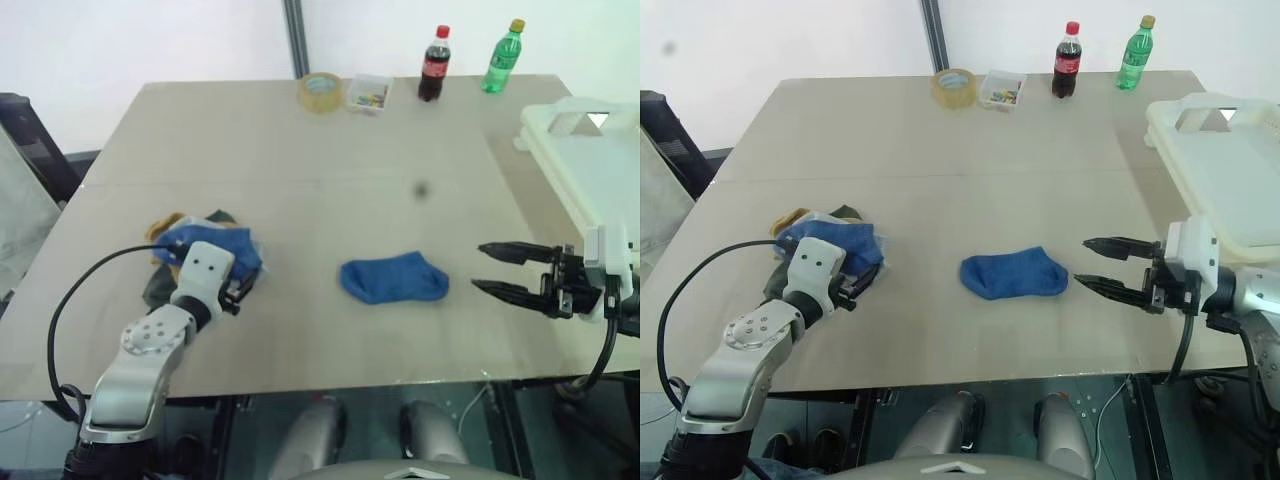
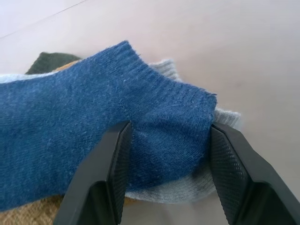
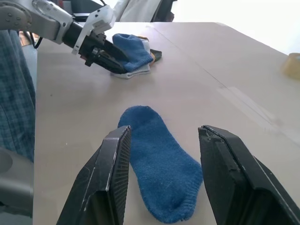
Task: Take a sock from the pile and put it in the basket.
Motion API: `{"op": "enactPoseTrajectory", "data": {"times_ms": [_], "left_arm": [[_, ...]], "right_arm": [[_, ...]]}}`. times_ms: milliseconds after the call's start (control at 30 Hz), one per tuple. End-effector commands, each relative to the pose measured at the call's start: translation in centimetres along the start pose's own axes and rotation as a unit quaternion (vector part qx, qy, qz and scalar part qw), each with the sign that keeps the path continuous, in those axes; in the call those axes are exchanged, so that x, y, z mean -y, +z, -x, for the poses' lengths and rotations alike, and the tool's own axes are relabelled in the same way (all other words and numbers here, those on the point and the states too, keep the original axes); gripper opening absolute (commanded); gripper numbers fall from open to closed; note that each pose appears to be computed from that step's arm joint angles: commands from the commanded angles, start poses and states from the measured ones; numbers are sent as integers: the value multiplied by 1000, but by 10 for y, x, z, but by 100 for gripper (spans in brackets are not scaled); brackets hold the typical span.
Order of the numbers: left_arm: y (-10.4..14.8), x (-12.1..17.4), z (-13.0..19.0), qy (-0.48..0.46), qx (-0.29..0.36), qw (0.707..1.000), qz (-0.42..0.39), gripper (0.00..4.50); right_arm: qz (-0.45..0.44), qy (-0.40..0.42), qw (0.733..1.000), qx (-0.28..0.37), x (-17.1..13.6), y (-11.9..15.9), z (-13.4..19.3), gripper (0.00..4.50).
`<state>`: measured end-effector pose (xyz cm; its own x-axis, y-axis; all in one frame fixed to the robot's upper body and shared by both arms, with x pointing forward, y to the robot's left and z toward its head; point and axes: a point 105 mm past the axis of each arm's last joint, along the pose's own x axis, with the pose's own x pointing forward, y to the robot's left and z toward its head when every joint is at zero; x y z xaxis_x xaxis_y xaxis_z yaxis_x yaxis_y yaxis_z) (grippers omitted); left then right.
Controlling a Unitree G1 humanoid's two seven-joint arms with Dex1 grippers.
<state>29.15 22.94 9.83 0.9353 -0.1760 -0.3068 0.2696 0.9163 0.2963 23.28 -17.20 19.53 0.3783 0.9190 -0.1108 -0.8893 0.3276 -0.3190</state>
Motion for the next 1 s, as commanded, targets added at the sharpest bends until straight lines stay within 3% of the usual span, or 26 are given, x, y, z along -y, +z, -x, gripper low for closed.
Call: {"op": "enactPoseTrajectory", "data": {"times_ms": [33, 67, 100, 167, 233, 433, 633, 900, 1000], "left_arm": [[9, -10, 2, 29, 11, 1000, -2, 260], [11, -10, 2, 29, 13, 1000, -3, 208], [12, -10, 2, 28, 15, 999, -5, 191], [13, -9, 2, 25, 18, 1000, -7, 112], [13, -8, 2, 24, 19, 1000, -8, 4], [24, -8, 2, 25, 41, 999, -13, 4], [55, -3, -6, 18, 82, 996, 11, 4], [86, 42, -37, -66, 78, 994, 33, 4], [82, 62, -60, -95, 44, 994, 34, 4]], "right_arm": [[18, -1, 1000, -4, 1, -2, -1, 233], [18, 0, 1000, -7, 0, -5, -2, 240], [18, 1, 1000, -9, -1, -7, -2, 240], [18, 1, 1000, -10, 0, -8, -2, 240], [18, -1, 1000, -10, 0, -9, -2, 240], [15, 0, 1000, -12, -3, -12, -3, 240], [13, -2, 1000, -13, -4, -13, -4, 240], [16, -4, 1000, -11, -2, -12, -10, 240], [18, -4, 1000, -10, 0, -11, -13, 240]]}}
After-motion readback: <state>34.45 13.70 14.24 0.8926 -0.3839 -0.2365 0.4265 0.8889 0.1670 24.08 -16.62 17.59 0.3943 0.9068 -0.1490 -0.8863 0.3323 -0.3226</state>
